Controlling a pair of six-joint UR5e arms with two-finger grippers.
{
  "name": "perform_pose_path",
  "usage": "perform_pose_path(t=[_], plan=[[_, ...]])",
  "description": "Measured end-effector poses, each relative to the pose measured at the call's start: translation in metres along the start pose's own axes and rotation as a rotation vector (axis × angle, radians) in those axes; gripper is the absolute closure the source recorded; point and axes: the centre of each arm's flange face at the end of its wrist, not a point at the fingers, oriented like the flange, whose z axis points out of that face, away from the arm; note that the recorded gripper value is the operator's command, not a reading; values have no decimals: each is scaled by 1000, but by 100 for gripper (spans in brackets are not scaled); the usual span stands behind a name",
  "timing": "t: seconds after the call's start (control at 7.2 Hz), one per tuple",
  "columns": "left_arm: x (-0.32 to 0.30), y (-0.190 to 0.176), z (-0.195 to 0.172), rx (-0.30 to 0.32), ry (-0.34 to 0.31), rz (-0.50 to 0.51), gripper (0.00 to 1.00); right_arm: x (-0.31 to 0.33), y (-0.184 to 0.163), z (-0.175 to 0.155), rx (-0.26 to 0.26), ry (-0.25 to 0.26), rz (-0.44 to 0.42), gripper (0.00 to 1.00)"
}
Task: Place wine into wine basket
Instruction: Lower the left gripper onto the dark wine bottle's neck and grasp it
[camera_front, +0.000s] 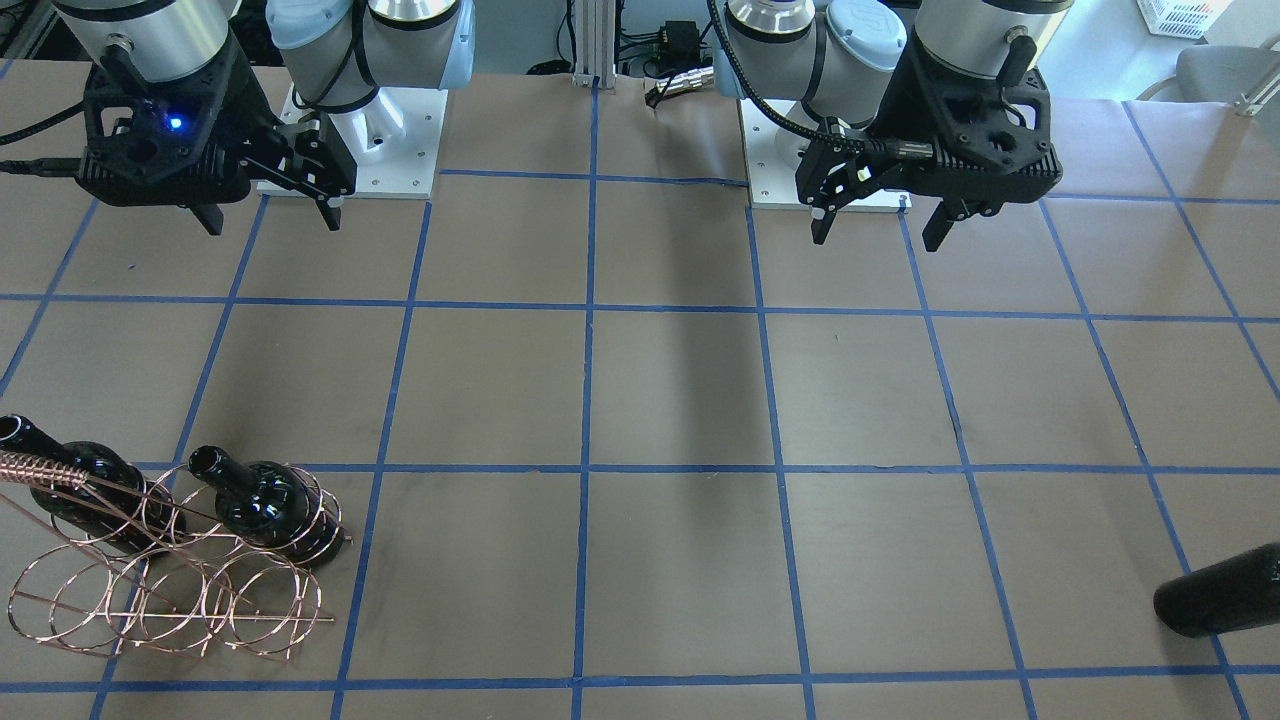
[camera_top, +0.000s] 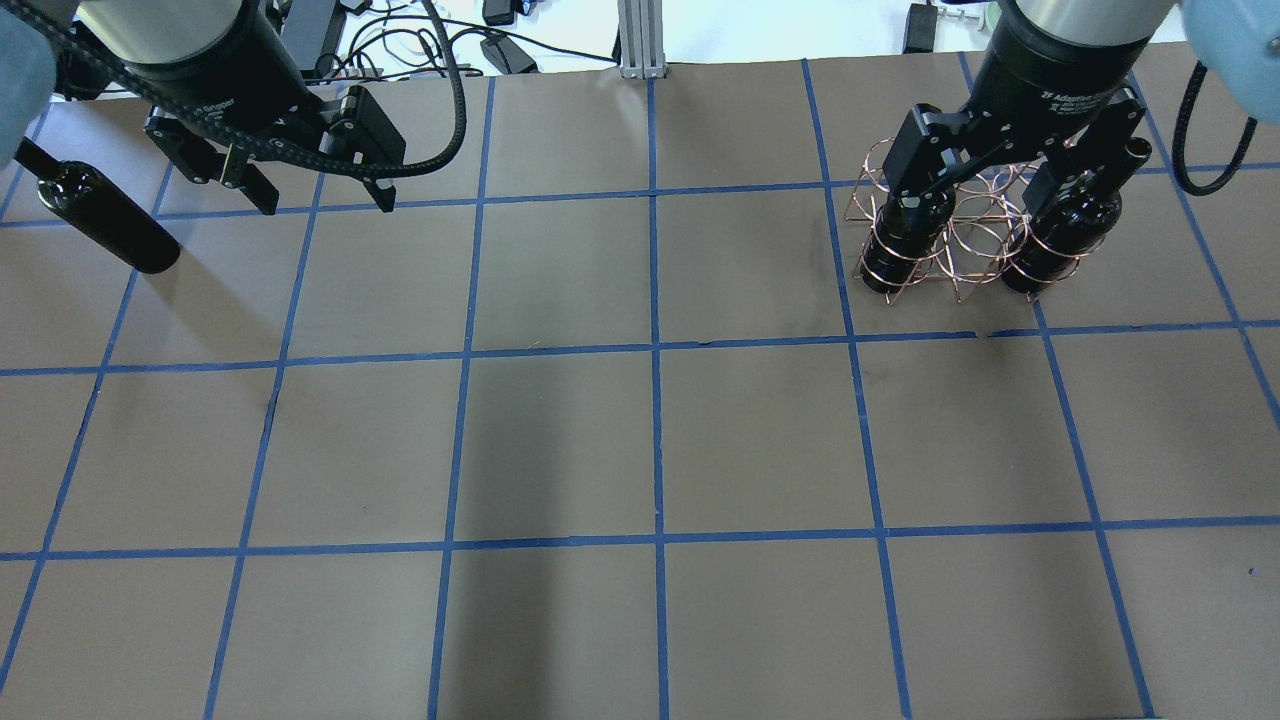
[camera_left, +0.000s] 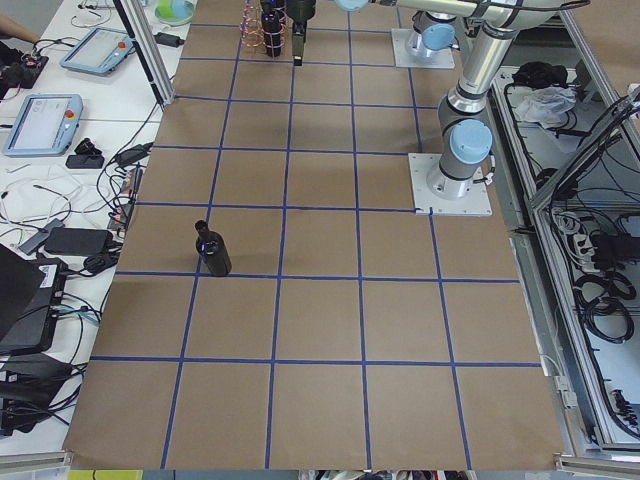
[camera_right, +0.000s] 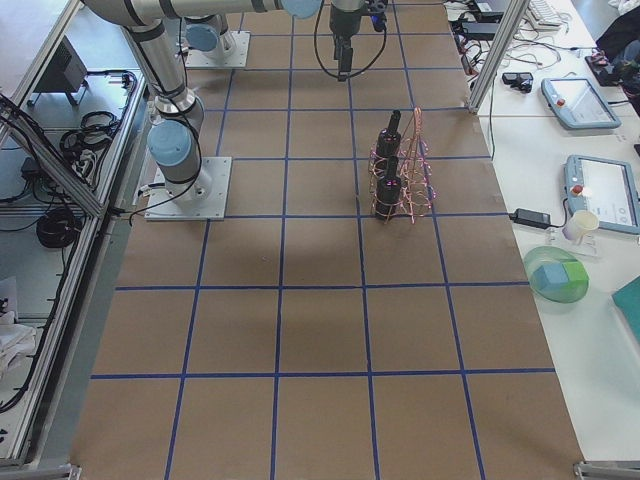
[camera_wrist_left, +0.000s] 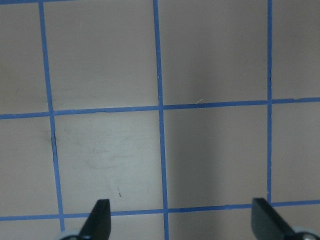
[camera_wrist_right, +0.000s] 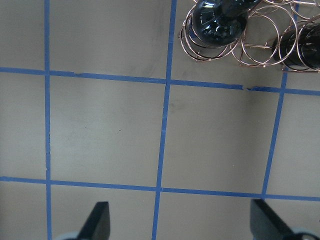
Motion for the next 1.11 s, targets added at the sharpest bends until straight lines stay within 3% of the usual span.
perform_pose_path(t=[0.69, 1.11], plan=[[-6, 0, 5, -3, -31, 15, 2, 1, -7, -3, 54, 6, 1, 0], [-67, -15, -1, 40, -25, 30, 2, 1, -11, 4, 62, 6, 7, 0]])
